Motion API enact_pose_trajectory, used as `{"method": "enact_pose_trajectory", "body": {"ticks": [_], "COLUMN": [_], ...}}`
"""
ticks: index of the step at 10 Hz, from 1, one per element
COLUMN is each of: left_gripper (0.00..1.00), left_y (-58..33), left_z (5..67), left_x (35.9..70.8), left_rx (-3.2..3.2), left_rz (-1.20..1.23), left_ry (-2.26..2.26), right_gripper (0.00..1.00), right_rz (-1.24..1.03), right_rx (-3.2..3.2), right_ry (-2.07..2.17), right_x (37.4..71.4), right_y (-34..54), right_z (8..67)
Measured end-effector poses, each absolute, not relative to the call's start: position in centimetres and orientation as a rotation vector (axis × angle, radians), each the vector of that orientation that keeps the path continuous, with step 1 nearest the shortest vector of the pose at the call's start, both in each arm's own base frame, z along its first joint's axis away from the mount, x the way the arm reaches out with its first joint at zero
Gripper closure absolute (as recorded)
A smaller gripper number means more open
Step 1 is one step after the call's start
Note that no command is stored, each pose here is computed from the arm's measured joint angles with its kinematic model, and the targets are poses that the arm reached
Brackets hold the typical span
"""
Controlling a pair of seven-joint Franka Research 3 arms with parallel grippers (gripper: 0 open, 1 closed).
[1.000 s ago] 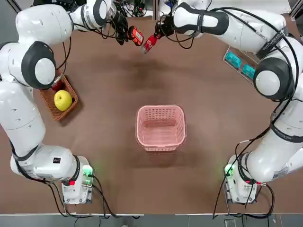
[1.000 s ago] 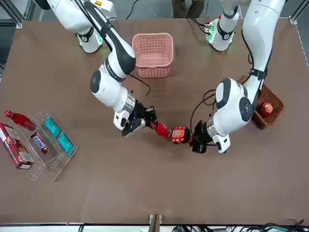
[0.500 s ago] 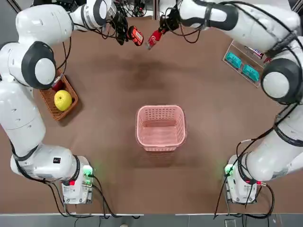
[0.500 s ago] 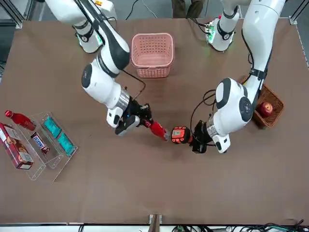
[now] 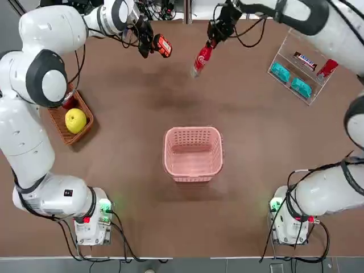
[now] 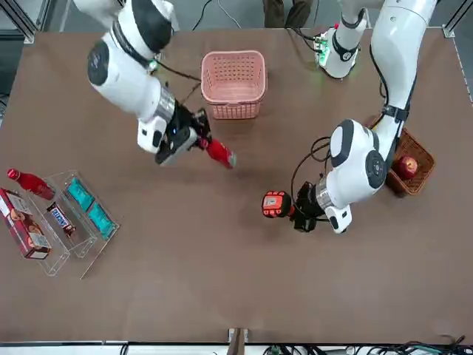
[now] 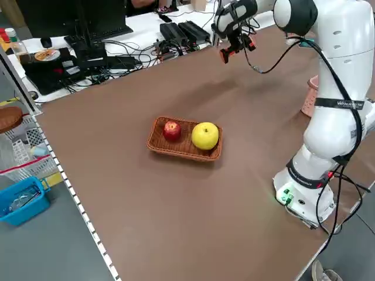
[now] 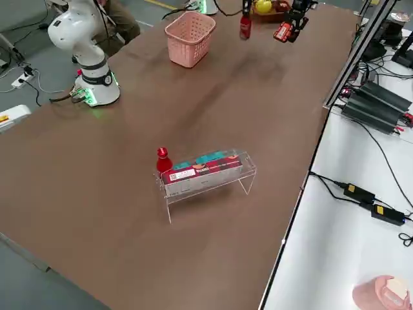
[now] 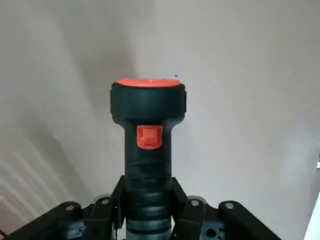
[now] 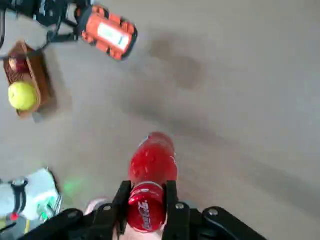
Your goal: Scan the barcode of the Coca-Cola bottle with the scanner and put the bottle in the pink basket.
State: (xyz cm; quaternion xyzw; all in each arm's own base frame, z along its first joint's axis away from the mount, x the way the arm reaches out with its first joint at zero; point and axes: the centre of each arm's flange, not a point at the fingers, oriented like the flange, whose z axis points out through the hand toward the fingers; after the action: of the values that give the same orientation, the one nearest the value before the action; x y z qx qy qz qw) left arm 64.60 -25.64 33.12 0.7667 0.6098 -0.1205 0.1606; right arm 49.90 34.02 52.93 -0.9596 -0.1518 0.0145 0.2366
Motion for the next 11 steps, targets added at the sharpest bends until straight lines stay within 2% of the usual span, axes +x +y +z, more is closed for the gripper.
{"method": "enact_pose_trajectory", "body": {"ticks": [3, 6, 11], "left_gripper": [0.64, 0.64, 0.64], "left_y": [-23.0, -19.9, -17.3], "left_z": [31.1, 29.0, 27.6], "left_x": [64.6, 64.3, 64.4], "left_rx": [2.235, 2.29, 2.234], "left_rz": [-0.282, -0.211, -0.093], "left_ry": [1.829, 1.906, 2.114], "right_gripper": [0.67, 0.67, 0.67], "right_rz": [0.229, 0.384, 0.395], "right_rx": [-2.719, -2.799, -2.959], "right_ry": [-0.264, -0.066, 0.034], "right_x": [43.8, 38.1, 30.3], "right_y": [35.5, 39.6, 45.4], "right_z": [56.1, 56.1, 52.9]}}
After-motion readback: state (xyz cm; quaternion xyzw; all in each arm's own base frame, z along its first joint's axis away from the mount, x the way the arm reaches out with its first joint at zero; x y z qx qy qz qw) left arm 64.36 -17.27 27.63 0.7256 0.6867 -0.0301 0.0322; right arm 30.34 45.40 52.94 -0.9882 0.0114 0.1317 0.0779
